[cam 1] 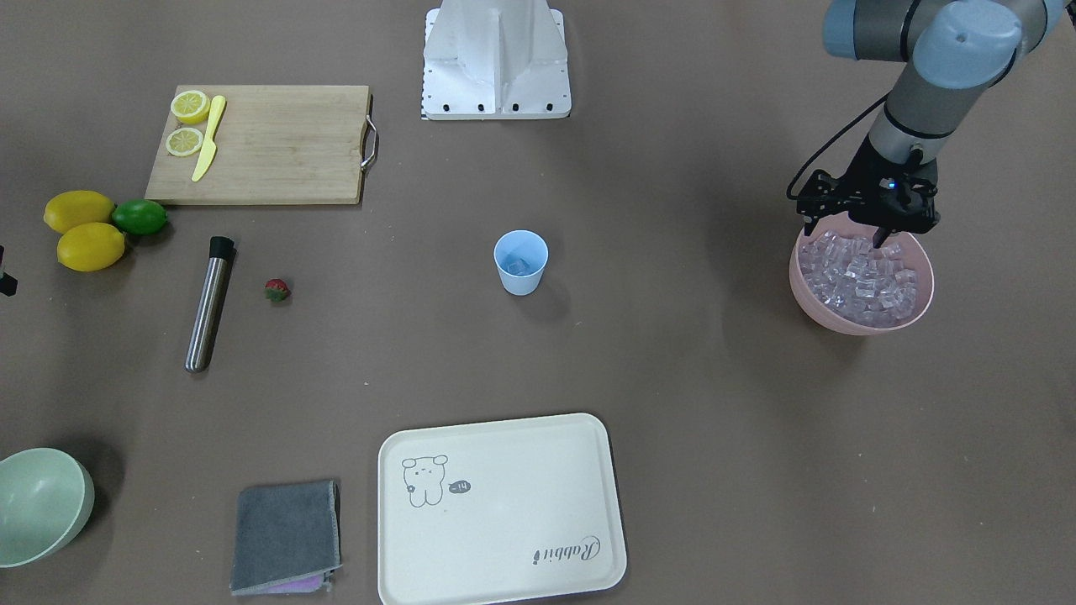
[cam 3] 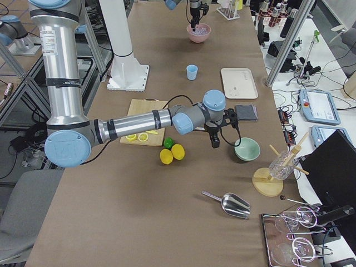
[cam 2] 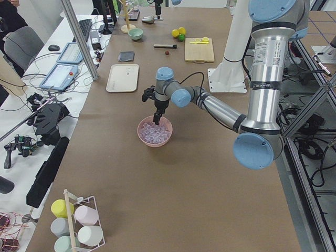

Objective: Mash ice and strawberries in cup

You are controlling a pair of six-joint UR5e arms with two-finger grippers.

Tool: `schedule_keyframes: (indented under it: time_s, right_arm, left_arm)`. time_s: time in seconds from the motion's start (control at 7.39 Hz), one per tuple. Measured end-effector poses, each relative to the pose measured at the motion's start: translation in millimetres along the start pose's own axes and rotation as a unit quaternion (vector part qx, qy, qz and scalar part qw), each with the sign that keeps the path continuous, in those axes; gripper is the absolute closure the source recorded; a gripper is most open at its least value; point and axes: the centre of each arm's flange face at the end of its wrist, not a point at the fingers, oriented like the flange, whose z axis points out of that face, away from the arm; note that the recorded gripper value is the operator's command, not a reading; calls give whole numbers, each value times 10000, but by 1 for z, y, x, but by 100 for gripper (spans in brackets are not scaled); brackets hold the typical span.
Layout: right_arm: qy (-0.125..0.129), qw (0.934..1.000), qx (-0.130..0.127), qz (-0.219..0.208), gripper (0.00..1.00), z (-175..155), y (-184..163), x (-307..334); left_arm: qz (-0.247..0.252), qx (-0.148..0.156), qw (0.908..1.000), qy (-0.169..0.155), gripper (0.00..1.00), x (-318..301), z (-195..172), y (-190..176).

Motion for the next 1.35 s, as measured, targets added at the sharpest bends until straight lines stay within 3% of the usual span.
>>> schedule_keyframes:
  time_s: [1.35]
  right_arm:
    - [-9,10000,-2,-12,0,0,1,-2]
  left_arm:
    - [-579,-139,9982,-67,5,-23,40,10]
